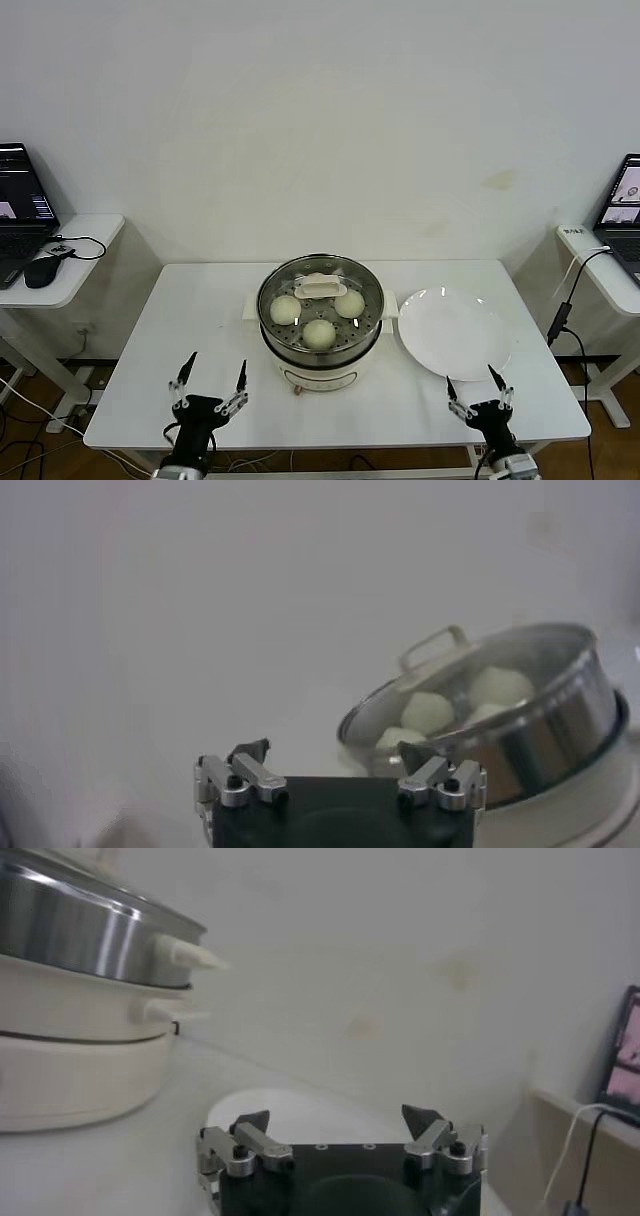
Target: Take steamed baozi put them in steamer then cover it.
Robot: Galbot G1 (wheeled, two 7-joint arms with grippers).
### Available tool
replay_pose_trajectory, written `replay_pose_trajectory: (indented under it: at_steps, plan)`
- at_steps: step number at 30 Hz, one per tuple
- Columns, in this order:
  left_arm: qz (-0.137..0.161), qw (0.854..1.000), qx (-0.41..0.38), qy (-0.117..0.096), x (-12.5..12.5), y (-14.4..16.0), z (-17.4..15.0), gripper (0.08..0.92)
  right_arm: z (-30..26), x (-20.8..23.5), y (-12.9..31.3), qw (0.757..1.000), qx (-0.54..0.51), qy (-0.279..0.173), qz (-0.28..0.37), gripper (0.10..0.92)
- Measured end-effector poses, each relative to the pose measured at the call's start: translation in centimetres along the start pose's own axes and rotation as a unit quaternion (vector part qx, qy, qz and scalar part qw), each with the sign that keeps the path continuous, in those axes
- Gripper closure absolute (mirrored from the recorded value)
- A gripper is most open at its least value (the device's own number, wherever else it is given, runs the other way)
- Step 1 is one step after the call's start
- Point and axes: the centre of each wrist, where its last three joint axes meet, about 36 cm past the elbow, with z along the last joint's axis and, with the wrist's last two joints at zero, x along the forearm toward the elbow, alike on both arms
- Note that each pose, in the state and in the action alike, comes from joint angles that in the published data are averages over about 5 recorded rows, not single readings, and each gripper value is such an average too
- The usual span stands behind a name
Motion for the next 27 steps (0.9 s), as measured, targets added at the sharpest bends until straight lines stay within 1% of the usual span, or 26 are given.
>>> replay_pose_trajectory:
  at_steps: [3, 5, 12, 17, 27]
  plan:
    - [-0.016, 0.999, 0.051, 0.008, 0.6, 0.1, 0.9, 0.177, -0.6, 0.9, 0.2, 1.0, -0.014, 0.01, -0.014, 0.2]
    - [-0.024, 0.997, 0.071, 0.014, 1.0, 0.2, 1.5, 0.177, -0.9, 1.5, 0.4, 0.999, -0.022, 0.015, -0.022, 0.199]
    - [-0.042, 0.994, 0.098, 0.038, 2.4, 0.4, 3.3, 0.177, -1.9, 3.3, 1.4, 0.997, -0.049, 0.03, -0.044, 0.2]
    - [-0.05, 0.992, 0.107, 0.051, 3.0, 0.2, 4.2, 0.177, -2.6, 4.1, 2.4, 0.996, -0.064, 0.038, -0.057, 0.2]
    - [-0.049, 0.991, 0.112, 0.062, 3.8, 0.0, 4.8, 0.177, -3.3, 5.0, 4.2, 0.993, -0.081, 0.043, -0.074, 0.199]
